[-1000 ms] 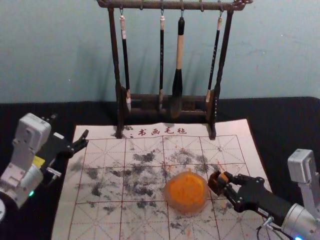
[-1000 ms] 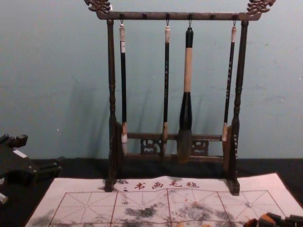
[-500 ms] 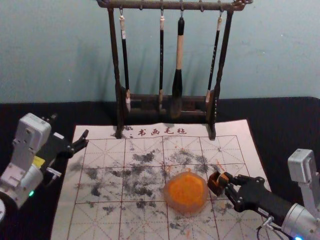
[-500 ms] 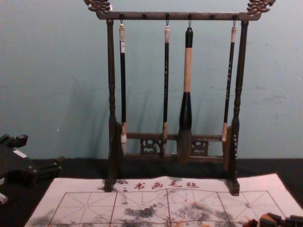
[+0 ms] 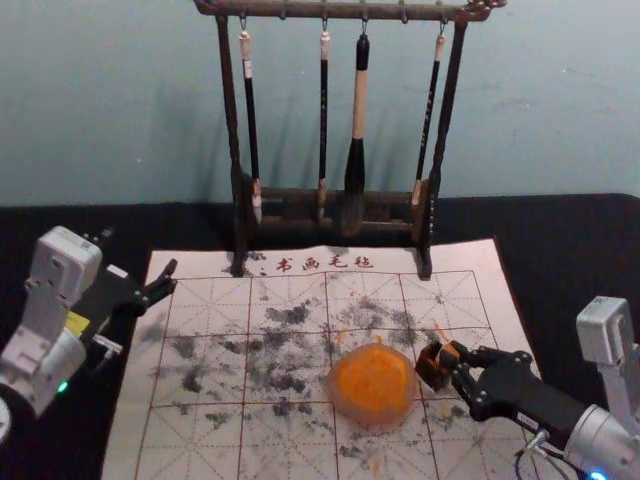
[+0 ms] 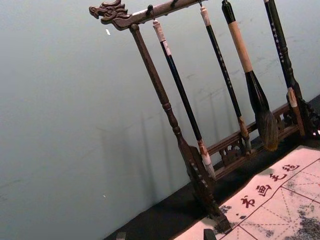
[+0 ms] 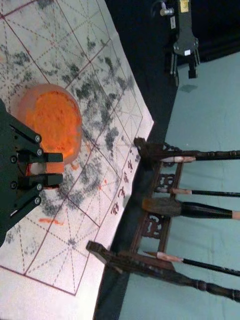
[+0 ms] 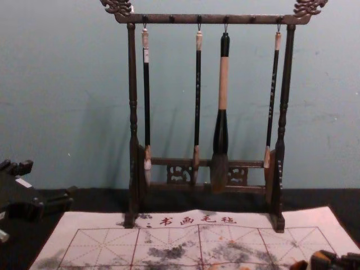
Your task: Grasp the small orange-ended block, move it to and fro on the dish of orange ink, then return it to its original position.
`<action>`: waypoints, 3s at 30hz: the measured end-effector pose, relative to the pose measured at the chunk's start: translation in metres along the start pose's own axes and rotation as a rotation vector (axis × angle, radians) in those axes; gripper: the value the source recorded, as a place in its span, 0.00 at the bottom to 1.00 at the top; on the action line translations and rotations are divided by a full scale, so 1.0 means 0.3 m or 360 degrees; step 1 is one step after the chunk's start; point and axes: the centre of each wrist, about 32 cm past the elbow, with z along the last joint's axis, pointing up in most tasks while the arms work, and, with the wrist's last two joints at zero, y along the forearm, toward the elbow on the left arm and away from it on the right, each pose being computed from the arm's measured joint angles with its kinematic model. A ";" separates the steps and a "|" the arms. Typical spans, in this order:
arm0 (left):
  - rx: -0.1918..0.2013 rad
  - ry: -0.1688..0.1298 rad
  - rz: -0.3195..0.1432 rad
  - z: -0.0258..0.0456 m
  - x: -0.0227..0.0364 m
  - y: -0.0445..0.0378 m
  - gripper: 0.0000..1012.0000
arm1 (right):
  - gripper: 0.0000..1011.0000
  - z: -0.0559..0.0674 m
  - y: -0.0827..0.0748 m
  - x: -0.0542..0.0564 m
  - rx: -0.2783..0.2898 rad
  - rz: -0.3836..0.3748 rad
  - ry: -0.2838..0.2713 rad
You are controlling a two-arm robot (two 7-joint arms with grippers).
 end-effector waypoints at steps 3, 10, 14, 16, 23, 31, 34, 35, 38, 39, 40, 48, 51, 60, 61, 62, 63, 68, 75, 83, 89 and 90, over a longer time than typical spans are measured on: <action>0.0000 0.0000 0.0000 0.000 0.000 0.000 0.99 | 0.09 0.003 -0.002 0.001 0.0006 -0.0016 -0.0008; 0.0000 0.0000 0.0000 0.000 0.000 0.000 0.99 | 0.09 0.020 -0.008 0.007 0.0015 -0.0041 -0.0016; 0.0000 0.0000 0.0000 0.000 0.000 0.000 0.99 | 0.09 0.046 -0.014 0.012 0.0038 -0.0045 -0.0026; 0.0000 0.0000 0.0000 0.000 0.000 0.000 0.99 | 0.09 0.055 -0.017 0.014 0.0048 -0.0041 -0.0027; 0.0000 0.0000 0.0000 0.000 0.000 0.000 0.99 | 0.09 0.100 -0.025 0.014 0.0113 -0.0007 -0.0034; 0.0000 0.0000 0.0000 0.000 0.000 0.000 0.99 | 0.09 0.145 -0.020 0.012 0.0187 0.0056 -0.0023; 0.0000 0.0000 0.0000 0.000 0.000 0.000 0.99 | 0.09 0.157 -0.009 0.011 0.0186 0.0099 -0.0023; 0.0000 0.0000 0.0000 0.000 0.000 0.000 0.99 | 0.09 0.161 -0.002 0.008 0.0180 0.0128 -0.0024; 0.0000 0.0000 0.0000 0.000 0.000 0.000 0.99 | 0.09 0.170 0.014 0.002 0.0150 0.0192 -0.0032; 0.0000 0.0000 0.0000 0.000 0.000 0.000 0.99 | 0.09 0.171 0.018 0.001 0.0143 0.0205 -0.0035; 0.0000 0.0000 0.0000 0.000 0.000 0.000 0.99 | 0.09 0.171 0.023 -0.002 0.0130 0.0221 -0.0037; 0.0000 0.0000 0.0000 0.000 0.000 0.000 0.99 | 0.09 0.170 0.070 -0.023 0.0004 0.0362 -0.0090; 0.0000 0.0000 0.0000 0.000 0.000 0.000 0.99 | 0.09 0.170 0.083 -0.025 -0.0027 0.0393 -0.0106; 0.0000 0.0000 0.0000 0.000 0.000 0.000 0.99 | 0.09 0.170 0.117 -0.028 -0.0101 0.0445 -0.0143; 0.0000 0.0000 0.0000 0.000 0.000 0.000 0.99 | 0.09 0.170 0.119 -0.029 -0.0105 0.0446 -0.0144; 0.0000 0.0000 0.0000 0.000 0.000 0.000 0.99 | 0.09 0.170 0.123 -0.029 -0.0110 0.0448 -0.0146; 0.0000 0.0000 0.0000 0.000 0.000 0.000 0.99 | 0.09 0.168 0.130 -0.029 -0.0120 0.0448 -0.0149; 0.0000 0.0000 0.0000 0.000 0.000 0.000 0.99 | 0.09 0.161 0.151 -0.029 -0.0145 0.0443 -0.0152; 0.0000 0.0000 0.0000 0.000 0.000 0.000 0.99 | 0.09 0.150 0.173 -0.025 -0.0169 0.0433 -0.0153; 0.0000 0.0000 0.0000 0.000 0.000 0.000 0.99 | 0.09 0.148 0.191 -0.015 -0.0179 0.0420 -0.0151; 0.0000 0.0000 0.0000 0.000 0.000 0.000 0.99 | 0.09 0.152 0.201 -0.004 -0.0184 0.0389 -0.0151; 0.0000 0.0000 0.0000 0.000 0.000 0.000 0.99 | 0.09 0.152 0.202 -0.003 -0.0185 0.0383 -0.0151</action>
